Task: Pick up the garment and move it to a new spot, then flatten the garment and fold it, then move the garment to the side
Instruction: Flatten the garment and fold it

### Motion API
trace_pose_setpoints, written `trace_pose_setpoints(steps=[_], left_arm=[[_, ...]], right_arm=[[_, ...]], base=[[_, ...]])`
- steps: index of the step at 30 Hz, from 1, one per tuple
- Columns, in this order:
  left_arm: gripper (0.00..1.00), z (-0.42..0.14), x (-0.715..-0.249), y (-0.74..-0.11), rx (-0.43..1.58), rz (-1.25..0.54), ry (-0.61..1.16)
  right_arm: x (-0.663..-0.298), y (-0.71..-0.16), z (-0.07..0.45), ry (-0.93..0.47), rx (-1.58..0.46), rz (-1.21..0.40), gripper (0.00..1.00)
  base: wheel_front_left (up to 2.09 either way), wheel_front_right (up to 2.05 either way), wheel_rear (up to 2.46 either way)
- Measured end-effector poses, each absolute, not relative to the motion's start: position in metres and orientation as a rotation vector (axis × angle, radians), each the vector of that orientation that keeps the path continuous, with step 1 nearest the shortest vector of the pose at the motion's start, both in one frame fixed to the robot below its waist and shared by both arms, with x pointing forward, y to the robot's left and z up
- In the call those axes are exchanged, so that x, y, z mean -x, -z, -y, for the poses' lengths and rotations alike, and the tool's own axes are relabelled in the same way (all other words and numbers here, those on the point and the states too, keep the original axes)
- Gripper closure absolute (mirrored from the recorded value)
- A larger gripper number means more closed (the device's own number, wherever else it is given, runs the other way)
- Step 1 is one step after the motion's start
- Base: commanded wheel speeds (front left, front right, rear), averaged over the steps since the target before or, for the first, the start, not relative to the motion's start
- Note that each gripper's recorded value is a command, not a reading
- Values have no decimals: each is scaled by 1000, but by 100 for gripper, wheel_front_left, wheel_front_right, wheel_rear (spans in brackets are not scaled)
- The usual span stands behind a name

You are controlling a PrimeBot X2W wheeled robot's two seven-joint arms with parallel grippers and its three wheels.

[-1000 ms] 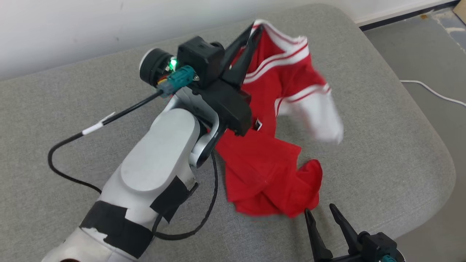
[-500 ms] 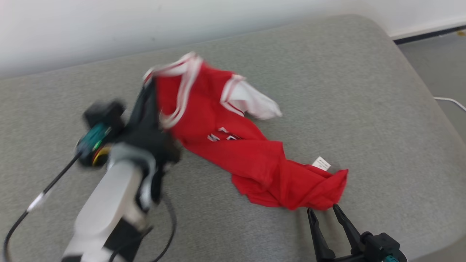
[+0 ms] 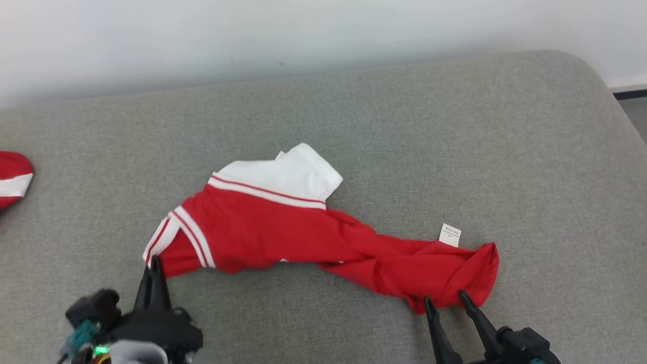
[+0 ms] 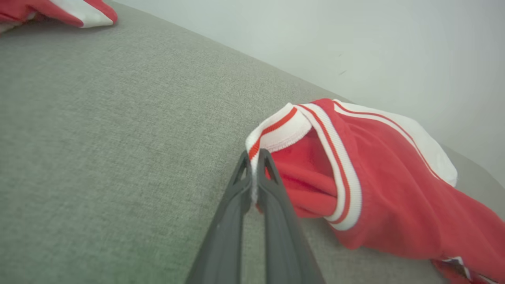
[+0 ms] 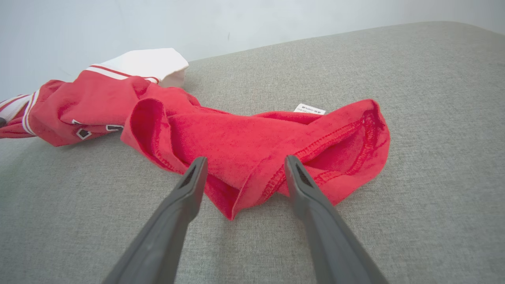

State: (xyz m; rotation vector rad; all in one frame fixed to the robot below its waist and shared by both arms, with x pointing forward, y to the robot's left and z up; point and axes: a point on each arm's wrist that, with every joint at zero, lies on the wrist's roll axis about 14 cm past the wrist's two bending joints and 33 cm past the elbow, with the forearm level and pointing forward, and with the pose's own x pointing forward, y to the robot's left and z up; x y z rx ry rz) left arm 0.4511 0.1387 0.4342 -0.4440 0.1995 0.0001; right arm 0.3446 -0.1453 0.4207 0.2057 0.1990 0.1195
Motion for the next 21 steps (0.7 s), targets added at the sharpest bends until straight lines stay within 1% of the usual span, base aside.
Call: trace_pose_setpoints(steps=[8, 16, 17, 18, 21], left_arm=[[100, -164, -409, -426, 427, -200, -71], [100, -172, -373, -409, 427, -245, -114], [96, -172, -370, -407, 427, -249, -116], [0, -173, -367, -407, 424, -248, -114], [0, -172, -367, -416, 402, -217, -90]], right_arm=[[-343, -429, 143, -131, -202, -174, 0], [-338, -434, 145, -128, -187, -156, 0], [-338, -435, 146, -126, -185, -154, 0], [-337, -436, 147, -124, -185, -149, 0], [-338, -440, 148, -125, -176, -135, 0]], base=[[0, 0, 0], [0, 0, 0], [0, 0, 0], [0, 0, 0], [0, 0, 0]])
